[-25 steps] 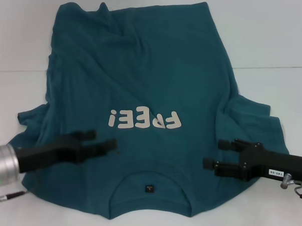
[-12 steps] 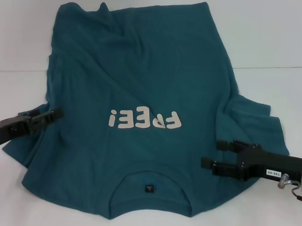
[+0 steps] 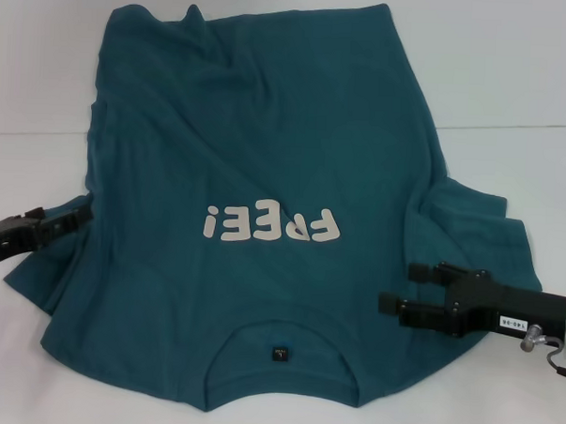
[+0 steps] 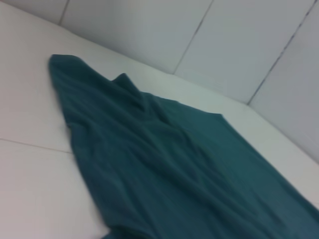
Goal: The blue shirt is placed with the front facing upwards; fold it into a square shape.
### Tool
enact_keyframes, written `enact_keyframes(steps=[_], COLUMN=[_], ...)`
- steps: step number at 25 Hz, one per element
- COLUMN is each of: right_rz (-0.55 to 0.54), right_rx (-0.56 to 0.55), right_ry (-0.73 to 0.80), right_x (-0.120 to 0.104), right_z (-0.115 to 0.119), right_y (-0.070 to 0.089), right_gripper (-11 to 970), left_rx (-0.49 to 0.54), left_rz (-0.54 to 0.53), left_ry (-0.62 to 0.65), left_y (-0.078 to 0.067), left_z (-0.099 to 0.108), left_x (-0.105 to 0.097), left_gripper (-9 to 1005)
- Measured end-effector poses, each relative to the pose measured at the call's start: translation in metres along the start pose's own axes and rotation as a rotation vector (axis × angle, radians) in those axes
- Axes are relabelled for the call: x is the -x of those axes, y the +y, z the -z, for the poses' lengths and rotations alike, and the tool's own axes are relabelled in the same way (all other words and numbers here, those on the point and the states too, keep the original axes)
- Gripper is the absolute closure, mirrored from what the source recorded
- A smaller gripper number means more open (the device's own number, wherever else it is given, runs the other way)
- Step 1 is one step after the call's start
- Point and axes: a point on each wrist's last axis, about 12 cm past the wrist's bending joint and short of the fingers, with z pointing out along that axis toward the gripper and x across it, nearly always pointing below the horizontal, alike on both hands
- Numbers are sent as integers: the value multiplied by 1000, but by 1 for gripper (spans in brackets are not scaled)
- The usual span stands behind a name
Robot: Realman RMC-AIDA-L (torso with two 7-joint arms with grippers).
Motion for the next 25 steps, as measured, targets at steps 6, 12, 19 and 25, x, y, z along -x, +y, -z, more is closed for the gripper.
enact_keyframes(steps=[6,12,19,25], right_rz=[-12,-19,-22,-22], right_rx=[-4,-1,2,3], right_ry=[4,6,8,7], right_x=[-3,-5,-6,-5], right_z=[1,1,0,0], right_y=[0,1,2,2], right_gripper=[33,33,33,33], left_rx=[50,73,81,79], left_rz=[-20,-31,-46,-48], left_ry=[15,30,62,63], left_y=[5,5,2,2], left_z=[-3,-6,-11,-12], left_x=[-1,-6,-12,-12], left_gripper=[163,172,183,192])
